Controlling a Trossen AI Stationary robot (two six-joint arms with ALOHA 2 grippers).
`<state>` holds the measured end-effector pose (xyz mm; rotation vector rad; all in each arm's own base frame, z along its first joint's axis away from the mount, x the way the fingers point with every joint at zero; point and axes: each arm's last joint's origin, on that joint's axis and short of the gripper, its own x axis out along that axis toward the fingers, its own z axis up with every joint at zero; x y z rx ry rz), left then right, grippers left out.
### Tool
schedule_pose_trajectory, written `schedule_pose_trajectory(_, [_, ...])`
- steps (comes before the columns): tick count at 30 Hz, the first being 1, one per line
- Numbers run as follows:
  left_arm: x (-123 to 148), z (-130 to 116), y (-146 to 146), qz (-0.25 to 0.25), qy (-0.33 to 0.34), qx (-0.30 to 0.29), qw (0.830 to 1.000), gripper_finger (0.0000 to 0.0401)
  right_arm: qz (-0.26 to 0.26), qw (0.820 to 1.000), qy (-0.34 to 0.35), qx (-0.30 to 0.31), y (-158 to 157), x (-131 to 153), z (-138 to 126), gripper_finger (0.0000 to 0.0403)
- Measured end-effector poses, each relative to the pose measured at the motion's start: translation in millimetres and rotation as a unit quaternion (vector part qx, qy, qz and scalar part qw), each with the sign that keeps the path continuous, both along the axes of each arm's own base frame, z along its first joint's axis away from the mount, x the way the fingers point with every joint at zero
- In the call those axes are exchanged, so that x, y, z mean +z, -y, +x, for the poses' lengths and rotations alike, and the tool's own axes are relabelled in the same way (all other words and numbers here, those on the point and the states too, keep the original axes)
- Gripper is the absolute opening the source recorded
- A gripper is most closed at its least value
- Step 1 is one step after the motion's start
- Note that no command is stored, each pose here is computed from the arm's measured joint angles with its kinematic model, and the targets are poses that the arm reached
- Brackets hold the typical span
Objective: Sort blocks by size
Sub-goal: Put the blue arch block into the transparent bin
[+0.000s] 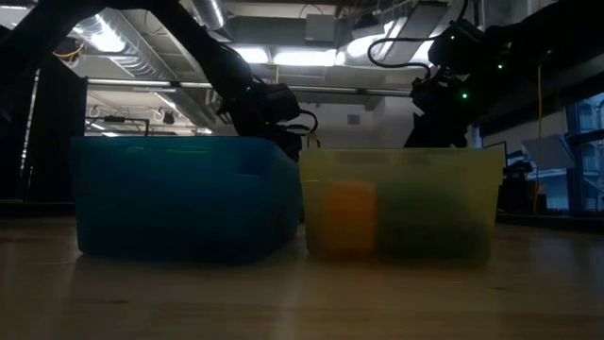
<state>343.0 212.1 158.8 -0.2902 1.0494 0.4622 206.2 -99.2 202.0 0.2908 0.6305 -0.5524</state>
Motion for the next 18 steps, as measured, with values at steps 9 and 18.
schedule_pose_trajectory(9, [-13.2,1.7,-1.5,-0.019,-0.008,0.027,0.999,0.0164,-0.002,1.000,-0.002,0.002,0.0,-0.1,-0.1,0.0225])
schedule_pose_trajectory(18, [-16.5,4.3,-2.6,-0.022,0.001,0.039,0.999,0.0151,-0.010,1.000,-0.008,0.010,-0.1,-0.3,-0.1,0.0225])
